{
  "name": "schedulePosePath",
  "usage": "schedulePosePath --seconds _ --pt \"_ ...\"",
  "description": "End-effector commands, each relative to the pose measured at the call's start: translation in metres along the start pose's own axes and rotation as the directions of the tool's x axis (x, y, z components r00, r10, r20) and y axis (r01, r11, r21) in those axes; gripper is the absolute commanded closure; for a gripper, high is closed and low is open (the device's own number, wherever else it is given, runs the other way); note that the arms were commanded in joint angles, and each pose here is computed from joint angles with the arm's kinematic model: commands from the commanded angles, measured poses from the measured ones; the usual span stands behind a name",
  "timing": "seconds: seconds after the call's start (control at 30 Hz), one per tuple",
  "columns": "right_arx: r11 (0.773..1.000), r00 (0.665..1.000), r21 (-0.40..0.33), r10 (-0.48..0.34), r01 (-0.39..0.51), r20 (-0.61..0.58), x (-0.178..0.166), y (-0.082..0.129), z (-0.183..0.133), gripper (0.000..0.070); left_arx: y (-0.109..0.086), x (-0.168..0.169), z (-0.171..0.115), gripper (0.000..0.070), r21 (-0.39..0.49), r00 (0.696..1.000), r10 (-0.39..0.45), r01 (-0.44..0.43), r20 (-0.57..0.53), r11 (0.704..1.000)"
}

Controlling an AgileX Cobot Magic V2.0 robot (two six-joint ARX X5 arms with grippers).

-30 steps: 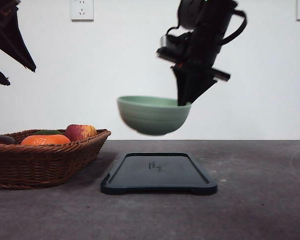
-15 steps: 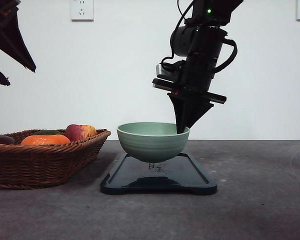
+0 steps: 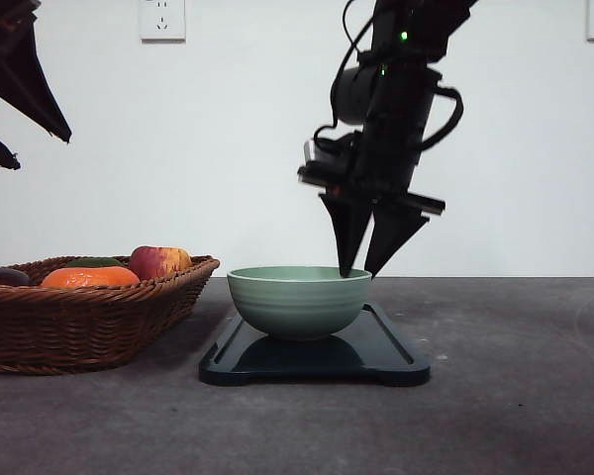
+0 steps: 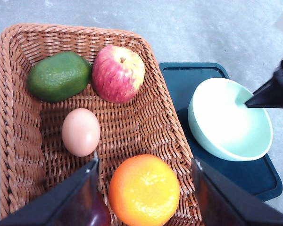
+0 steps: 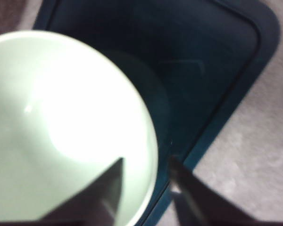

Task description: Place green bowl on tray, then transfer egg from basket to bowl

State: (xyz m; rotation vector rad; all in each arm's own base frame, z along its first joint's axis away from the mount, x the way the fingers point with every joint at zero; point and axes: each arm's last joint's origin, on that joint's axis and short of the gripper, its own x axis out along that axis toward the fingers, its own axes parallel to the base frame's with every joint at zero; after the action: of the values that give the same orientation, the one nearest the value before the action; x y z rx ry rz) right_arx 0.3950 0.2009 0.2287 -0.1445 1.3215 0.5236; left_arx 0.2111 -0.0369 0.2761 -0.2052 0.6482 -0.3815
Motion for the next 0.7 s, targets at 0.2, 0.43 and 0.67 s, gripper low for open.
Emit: schedulePosePath --seconds 0.2,0.43,0.67 --pt "0.999 0.994 -0.042 -0.026 0.031 0.109 -0.036 0.008 0.006 0.0437 -0.001 0.0 0.005 0.031 0.019 1.0 -0.005 0.005 0.011 1.0" --pt "0.998 0.977 -0.054 -0.019 0.031 0.212 -0.065 0.01 -0.014 0.0439 -0.001 0.001 0.005 0.031 0.017 1.0 -0.005 0.005 0.009 1.0" --pt "0.996 0.93 -0.08 -0.002 0.034 0.369 -0.077 0.01 -0.062 0.0439 -0.001 0.001 0.005 0.0309 0.017 1.0 -0.005 0.005 0.008 1.0"
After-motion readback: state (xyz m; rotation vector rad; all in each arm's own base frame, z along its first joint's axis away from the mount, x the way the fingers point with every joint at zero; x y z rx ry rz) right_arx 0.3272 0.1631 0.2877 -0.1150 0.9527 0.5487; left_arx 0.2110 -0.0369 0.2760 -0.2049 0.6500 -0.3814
